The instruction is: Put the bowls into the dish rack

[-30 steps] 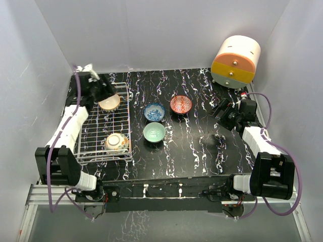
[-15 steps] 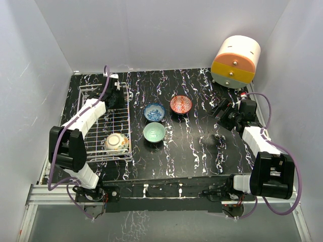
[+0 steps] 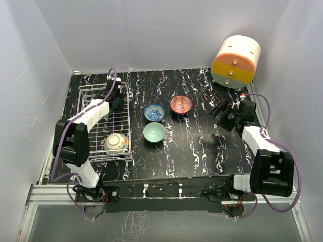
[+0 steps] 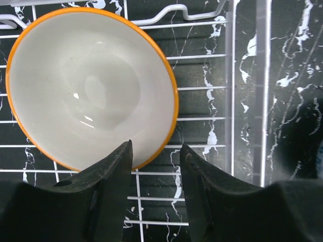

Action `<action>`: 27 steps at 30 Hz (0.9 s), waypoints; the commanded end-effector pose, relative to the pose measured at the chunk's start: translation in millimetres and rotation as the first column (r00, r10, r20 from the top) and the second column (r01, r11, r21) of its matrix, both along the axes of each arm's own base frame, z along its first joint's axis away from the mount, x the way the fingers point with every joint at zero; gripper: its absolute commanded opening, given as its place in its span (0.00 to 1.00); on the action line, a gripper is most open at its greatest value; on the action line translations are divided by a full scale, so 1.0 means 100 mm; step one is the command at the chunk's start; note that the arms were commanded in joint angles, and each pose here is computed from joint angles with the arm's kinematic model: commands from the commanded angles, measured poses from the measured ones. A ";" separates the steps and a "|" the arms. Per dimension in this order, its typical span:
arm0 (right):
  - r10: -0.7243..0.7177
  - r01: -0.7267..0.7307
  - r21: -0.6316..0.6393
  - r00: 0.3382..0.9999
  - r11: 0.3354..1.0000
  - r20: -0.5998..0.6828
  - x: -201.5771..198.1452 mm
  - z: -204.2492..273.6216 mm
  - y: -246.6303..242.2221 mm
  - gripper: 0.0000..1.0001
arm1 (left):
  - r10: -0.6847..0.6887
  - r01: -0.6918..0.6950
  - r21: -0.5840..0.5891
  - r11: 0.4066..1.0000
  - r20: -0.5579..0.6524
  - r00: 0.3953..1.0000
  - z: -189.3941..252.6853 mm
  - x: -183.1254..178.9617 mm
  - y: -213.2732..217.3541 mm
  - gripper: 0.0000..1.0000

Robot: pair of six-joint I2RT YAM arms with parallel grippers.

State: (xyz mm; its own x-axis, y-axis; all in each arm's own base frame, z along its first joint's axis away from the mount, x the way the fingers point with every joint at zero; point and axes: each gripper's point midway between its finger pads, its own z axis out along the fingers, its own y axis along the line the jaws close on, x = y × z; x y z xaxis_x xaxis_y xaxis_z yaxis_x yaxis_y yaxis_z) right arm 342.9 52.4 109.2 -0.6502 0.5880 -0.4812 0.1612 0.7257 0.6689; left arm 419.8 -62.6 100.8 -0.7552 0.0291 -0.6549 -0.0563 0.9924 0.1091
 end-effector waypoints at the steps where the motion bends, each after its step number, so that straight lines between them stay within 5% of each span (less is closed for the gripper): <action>1: 0.013 -0.012 -0.011 0.998 1.000 0.063 0.08 0.08 0.00 0.98 | 0.011 -0.010 0.047 0.999 -0.014 1.000 -0.10 -0.01 0.07 0.40; 13: 0.013 -0.013 -0.004 0.998 1.000 0.063 0.08 0.06 0.01 0.98 | 0.050 -0.058 0.144 0.988 0.056 0.997 -0.12 0.08 0.22 0.42; 19: 0.014 -0.014 -0.002 0.998 1.000 0.061 0.08 0.05 0.02 0.98 | 0.057 -0.063 0.169 0.984 0.042 0.997 -0.21 0.06 0.23 0.02; 27: 0.014 -0.014 -0.002 0.998 1.000 0.068 0.09 0.08 0.01 0.98 | 0.066 -0.078 0.164 0.983 0.078 0.995 -0.06 0.02 0.20 0.00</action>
